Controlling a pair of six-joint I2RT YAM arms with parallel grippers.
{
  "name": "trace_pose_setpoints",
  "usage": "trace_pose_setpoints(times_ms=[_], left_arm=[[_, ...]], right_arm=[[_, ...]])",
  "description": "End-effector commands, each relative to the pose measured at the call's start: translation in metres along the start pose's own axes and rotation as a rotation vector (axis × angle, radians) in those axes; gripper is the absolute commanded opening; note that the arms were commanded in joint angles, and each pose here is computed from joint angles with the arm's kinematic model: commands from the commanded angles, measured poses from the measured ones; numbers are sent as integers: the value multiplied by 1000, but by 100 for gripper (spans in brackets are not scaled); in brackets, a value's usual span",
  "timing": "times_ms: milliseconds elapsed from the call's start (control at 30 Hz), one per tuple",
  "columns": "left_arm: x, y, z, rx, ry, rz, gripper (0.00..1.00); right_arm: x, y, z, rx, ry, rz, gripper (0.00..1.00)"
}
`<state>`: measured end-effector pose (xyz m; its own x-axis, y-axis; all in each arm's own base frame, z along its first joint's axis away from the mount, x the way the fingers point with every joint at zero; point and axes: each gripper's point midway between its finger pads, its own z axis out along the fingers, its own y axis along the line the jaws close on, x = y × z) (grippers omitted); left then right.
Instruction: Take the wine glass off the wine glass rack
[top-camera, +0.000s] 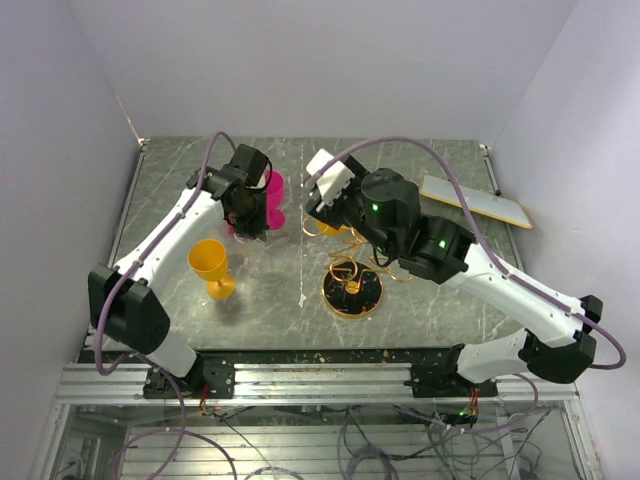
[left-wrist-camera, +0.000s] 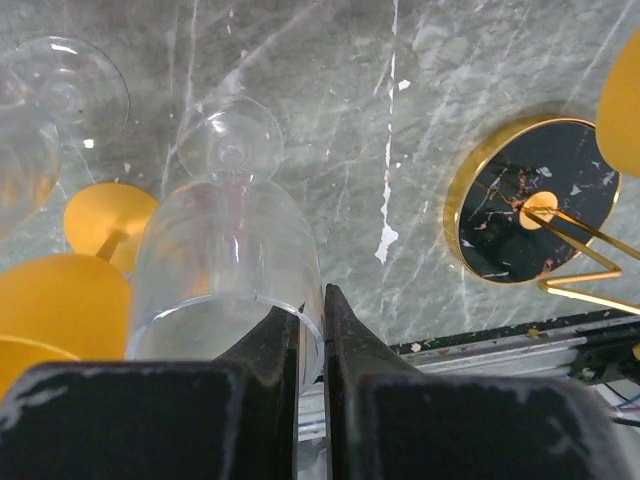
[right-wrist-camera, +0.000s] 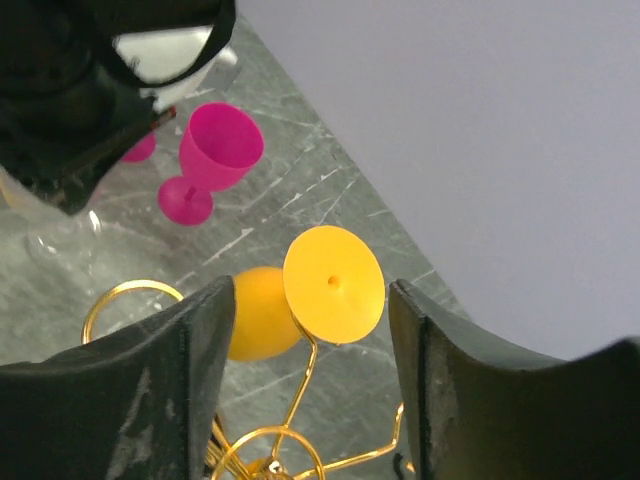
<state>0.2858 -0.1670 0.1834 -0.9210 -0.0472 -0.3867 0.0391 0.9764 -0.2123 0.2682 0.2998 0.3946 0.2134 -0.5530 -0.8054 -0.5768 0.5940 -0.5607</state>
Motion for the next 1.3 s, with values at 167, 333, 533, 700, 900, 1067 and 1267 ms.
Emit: trace_pose_setpoints(times_ms=[167, 333, 533, 700, 900, 1067, 1267], left_arm=[[-21, -4, 16, -44, -38, 91, 8], [-16, 1, 28, -68, -2, 106, 10], [-15, 0, 35, -61, 3, 114, 23], [-15, -2, 32, -47, -2, 121, 36], [-26, -4, 5, -36, -72, 130, 57], [-32, -6, -18, -11, -137, 130, 67], [-37, -10, -43, 24, -202, 121, 72]], right_arm=[[-10, -31, 9, 233, 84, 347, 70], [-5, -35, 16, 299, 152, 451, 73], [9, -48, 31, 202, 166, 599, 73], [29, -59, 42, 54, 182, 676, 79], [43, -62, 50, -149, 193, 772, 84], [62, -71, 54, -220, 207, 901, 80], [73, -63, 59, -304, 237, 958, 70]])
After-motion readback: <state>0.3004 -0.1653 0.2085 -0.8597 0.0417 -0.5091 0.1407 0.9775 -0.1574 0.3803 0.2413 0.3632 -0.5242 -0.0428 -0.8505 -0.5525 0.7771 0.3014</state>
